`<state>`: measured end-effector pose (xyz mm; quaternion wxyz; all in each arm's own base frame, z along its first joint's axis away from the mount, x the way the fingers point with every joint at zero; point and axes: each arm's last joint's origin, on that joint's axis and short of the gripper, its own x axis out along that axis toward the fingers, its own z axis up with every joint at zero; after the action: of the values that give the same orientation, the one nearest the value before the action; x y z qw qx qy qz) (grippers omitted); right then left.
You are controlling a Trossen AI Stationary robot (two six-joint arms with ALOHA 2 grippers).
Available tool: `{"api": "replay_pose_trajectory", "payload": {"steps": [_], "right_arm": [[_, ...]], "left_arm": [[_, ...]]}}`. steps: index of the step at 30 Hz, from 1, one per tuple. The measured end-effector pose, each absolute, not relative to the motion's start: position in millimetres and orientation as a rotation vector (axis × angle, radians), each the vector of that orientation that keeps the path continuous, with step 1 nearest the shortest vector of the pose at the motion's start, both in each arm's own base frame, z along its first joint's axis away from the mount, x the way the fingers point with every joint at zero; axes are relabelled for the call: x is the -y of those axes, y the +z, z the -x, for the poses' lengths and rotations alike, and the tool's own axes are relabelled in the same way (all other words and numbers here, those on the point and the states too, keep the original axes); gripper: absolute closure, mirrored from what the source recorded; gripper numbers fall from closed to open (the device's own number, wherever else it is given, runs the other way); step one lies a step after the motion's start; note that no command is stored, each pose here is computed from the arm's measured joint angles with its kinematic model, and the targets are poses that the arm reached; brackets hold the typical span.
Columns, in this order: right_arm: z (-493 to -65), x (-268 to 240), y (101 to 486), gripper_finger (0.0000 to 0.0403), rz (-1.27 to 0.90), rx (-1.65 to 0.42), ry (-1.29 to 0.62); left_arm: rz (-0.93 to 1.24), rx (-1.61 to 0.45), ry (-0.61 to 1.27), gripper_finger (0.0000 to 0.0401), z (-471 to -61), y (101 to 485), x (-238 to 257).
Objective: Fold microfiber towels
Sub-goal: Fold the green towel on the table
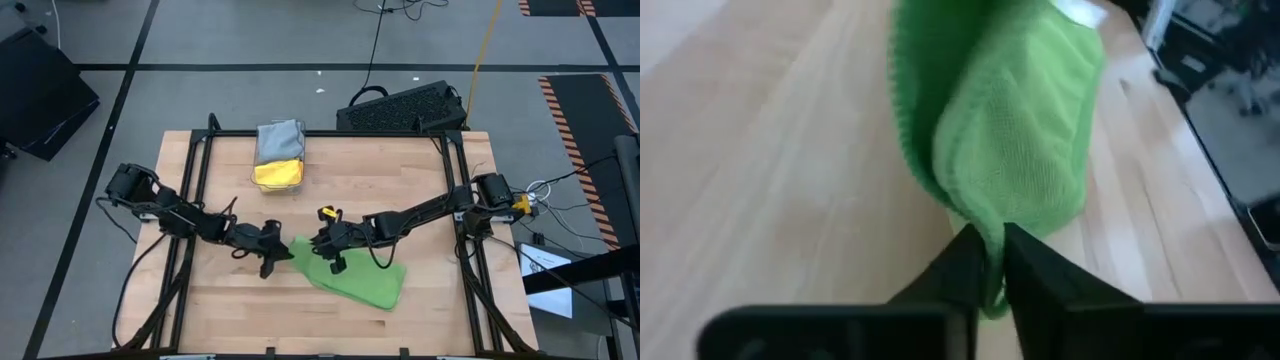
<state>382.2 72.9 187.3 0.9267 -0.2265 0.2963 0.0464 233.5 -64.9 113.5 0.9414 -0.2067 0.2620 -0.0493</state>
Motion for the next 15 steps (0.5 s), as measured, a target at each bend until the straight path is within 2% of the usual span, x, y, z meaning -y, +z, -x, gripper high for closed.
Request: {"api": "replay_pose_trajectory", "payload": {"steps": [3, 6, 15], "right_arm": [[-382.9, -73.3, 188.4, 0.0403, 0.462, -0.594, 0.095], [-383.4, -73.5, 189.2, 0.0403, 0.467, -0.584, 0.096], [-384.3, -73.0, 190.7, 0.0403, 0.474, -0.569, 0.071]], "left_arm": [[0.470, -0.541, -0.080, 0.0373, -233.3, 113.1, 64.6], [0.517, -0.547, -0.069, 0.0366, -232.9, 112.9, 65.7], [0.512, -0.528, -0.003, 0.0262, -231.6, 112.4, 68.7]]}}
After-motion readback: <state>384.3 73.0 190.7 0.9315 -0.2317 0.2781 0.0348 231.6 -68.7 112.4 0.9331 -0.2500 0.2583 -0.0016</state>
